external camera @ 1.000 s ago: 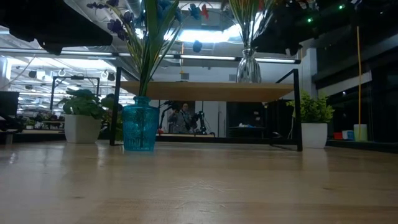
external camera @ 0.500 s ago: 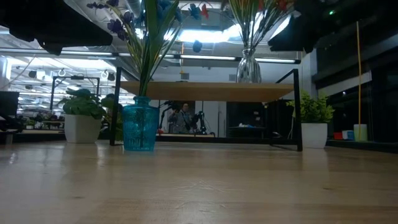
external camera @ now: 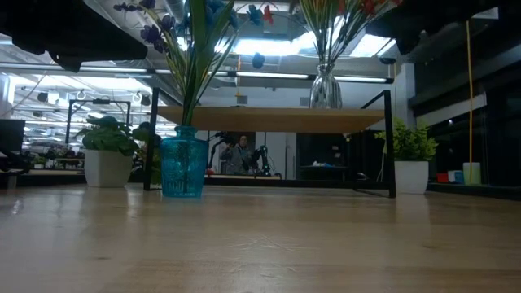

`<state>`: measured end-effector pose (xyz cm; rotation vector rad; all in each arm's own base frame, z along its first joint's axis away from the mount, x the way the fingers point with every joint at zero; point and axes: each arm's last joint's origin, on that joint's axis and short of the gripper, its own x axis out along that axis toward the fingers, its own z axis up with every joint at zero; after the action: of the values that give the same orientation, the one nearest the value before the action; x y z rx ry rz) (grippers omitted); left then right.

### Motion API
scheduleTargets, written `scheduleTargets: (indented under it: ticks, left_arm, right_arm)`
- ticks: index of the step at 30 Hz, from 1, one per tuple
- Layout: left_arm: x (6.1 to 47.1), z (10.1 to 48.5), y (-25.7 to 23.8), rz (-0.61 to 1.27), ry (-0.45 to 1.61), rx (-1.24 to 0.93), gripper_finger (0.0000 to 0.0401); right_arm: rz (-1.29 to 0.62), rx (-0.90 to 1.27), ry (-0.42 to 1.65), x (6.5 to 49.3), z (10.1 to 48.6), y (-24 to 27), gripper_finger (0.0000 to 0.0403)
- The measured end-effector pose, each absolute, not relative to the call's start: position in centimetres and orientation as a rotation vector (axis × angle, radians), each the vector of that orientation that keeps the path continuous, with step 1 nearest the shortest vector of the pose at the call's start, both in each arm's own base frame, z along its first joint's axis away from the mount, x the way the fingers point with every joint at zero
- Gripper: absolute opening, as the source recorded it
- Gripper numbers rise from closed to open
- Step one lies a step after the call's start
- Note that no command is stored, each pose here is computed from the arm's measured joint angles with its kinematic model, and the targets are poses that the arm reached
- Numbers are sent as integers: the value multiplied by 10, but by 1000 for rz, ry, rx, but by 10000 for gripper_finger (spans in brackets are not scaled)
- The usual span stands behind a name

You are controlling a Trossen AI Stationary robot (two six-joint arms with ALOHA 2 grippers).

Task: Pick and place flowers into a vace then onto a shelf
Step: Put the transparent blue vase on top of the shelf

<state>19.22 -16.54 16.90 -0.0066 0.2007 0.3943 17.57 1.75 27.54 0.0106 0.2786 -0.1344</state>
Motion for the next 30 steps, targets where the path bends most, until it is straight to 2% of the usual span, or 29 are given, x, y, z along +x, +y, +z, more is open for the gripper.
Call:
scheduleTargets:
  ticks: [4,9,20,25,30]
  left_arm:
    - [192,169,-165,394,201,-7,1]
    - [192,169,-166,389,203,-8,5]
    - [192,169,-166,381,207,-9,3]
    - [192,169,-166,381,207,-9,18]
    - [192,169,-166,381,207,-9,59]
  right_arm:
    - [-47,-13,291,183,266,39,8]
    - [8,-76,189,191,252,60,5]
    - [85,-46,178,186,217,76,5]
    - [81,-19,185,186,214,76,7]
    - [76,24,188,186,214,76,8]
